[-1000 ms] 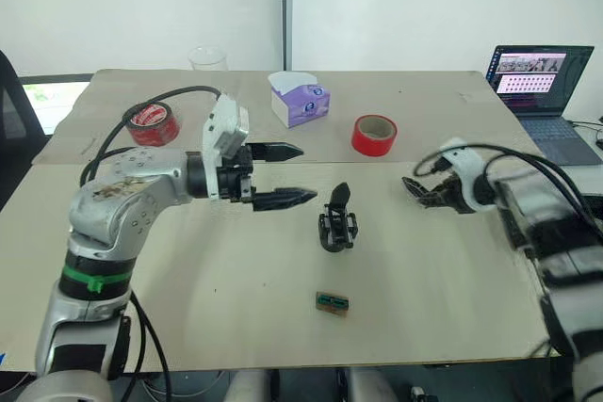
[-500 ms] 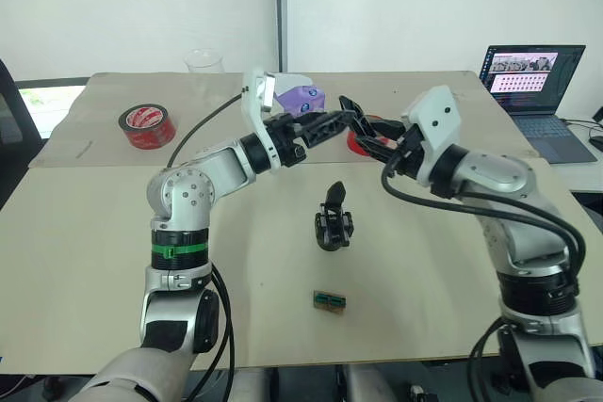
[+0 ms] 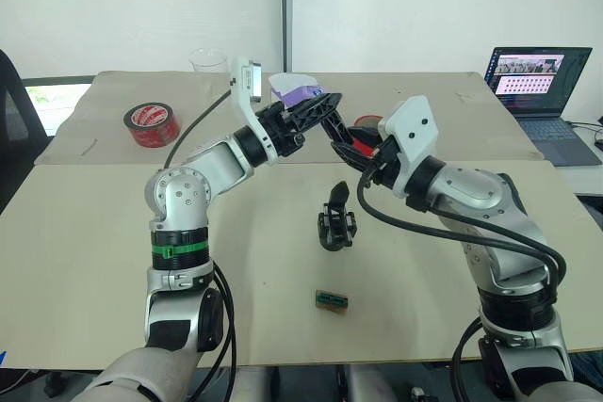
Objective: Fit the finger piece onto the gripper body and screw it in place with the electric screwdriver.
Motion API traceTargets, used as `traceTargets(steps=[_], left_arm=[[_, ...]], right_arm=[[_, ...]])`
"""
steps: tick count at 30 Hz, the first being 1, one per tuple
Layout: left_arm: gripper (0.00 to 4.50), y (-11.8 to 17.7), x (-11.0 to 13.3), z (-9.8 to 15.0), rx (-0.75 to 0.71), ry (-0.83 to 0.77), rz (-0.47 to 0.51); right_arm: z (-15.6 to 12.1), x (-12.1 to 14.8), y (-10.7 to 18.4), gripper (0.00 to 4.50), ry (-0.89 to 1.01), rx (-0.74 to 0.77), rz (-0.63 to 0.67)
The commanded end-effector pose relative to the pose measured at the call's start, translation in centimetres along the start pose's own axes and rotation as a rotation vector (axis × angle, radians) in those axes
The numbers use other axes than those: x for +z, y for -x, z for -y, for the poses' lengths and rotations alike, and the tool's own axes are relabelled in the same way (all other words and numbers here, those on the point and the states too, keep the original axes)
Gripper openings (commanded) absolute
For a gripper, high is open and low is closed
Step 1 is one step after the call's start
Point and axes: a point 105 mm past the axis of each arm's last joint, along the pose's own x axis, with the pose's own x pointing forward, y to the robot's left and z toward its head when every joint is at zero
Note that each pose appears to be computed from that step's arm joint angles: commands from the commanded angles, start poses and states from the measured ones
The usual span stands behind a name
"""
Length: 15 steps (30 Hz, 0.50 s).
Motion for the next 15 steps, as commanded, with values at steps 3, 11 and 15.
traceTargets(steps=[3,11,15], left_arm=[[0.00,-0.1,0.8,1.4,-0.050,-0.018,0.046],[0.00,-0.3,0.7,1.6,-0.099,-0.087,-0.014],[0.00,0.1,1.0,3.9,-0.324,-0.223,-0.158]], right_arm=[[-0.4,1.8,0.1,1.10,0.031,0.000,0.049],[-0.1,2.3,0.9,2.47,0.083,0.036,0.048],[0.1,3.6,3.1,3.87,-0.052,0.301,0.051]])
